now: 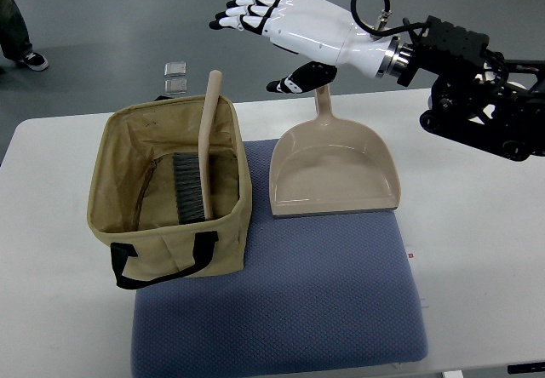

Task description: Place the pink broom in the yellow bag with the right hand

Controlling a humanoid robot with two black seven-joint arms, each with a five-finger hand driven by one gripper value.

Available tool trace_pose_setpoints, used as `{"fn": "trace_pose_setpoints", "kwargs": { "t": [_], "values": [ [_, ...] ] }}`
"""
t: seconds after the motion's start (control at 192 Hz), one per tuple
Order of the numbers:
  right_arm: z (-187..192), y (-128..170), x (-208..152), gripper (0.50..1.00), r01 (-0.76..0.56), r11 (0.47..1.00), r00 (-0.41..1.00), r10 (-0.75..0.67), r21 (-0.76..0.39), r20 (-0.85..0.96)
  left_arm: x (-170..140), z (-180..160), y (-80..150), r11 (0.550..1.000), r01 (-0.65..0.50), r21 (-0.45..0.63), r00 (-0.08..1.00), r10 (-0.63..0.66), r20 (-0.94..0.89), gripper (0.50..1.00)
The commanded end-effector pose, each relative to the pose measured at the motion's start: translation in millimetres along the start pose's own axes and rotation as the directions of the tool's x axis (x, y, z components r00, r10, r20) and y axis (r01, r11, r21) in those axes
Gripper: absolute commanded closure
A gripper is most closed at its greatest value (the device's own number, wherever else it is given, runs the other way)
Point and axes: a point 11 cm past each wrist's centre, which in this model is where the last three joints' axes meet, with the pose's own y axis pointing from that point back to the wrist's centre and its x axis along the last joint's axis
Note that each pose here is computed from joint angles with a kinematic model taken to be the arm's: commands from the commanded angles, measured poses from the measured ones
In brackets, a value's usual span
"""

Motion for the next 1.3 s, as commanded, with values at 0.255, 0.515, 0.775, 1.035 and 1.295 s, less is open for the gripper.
{"fn": "trace_pose_setpoints", "kwargs": {
  "t": [0.255, 0.515, 0.775, 1.035, 1.295],
  "values": [
    [73, 64, 13, 0.609, -0.089, 0.924, 0.774, 0.299, -0.372, 0.558, 0, 0, 0, 1.0, 0.0, 0.0, 1.0, 0.0, 0.0, 0.5],
    [122, 124, -3, 0.609, -0.103, 0.796, 0.386, 0.585, -0.597, 0.713, 0, 0, 0, 1.0, 0.0, 0.0, 1.0, 0.0, 0.0, 0.5],
    [141, 167, -43, 0.609, -0.057, 0.635, 0.013, 0.772, -0.77, 0.636, 0, 0, 0, 1.0, 0.0, 0.0, 1.0, 0.0, 0.0, 0.5],
    [127, 183, -102, 0.607, 0.038, 0.615, -0.228, 0.773, -0.788, 0.592, 0, 0, 0, 1.0, 0.0, 0.0, 1.0, 0.0, 0.0, 0.5],
    [128, 203, -129, 0.607, 0.065, 0.57, -0.364, 0.778, -0.819, 0.513, 0, -1, 0, 1.0, 0.0, 0.002, 1.0, 0.0, 0.0, 0.5]
  ]
}}
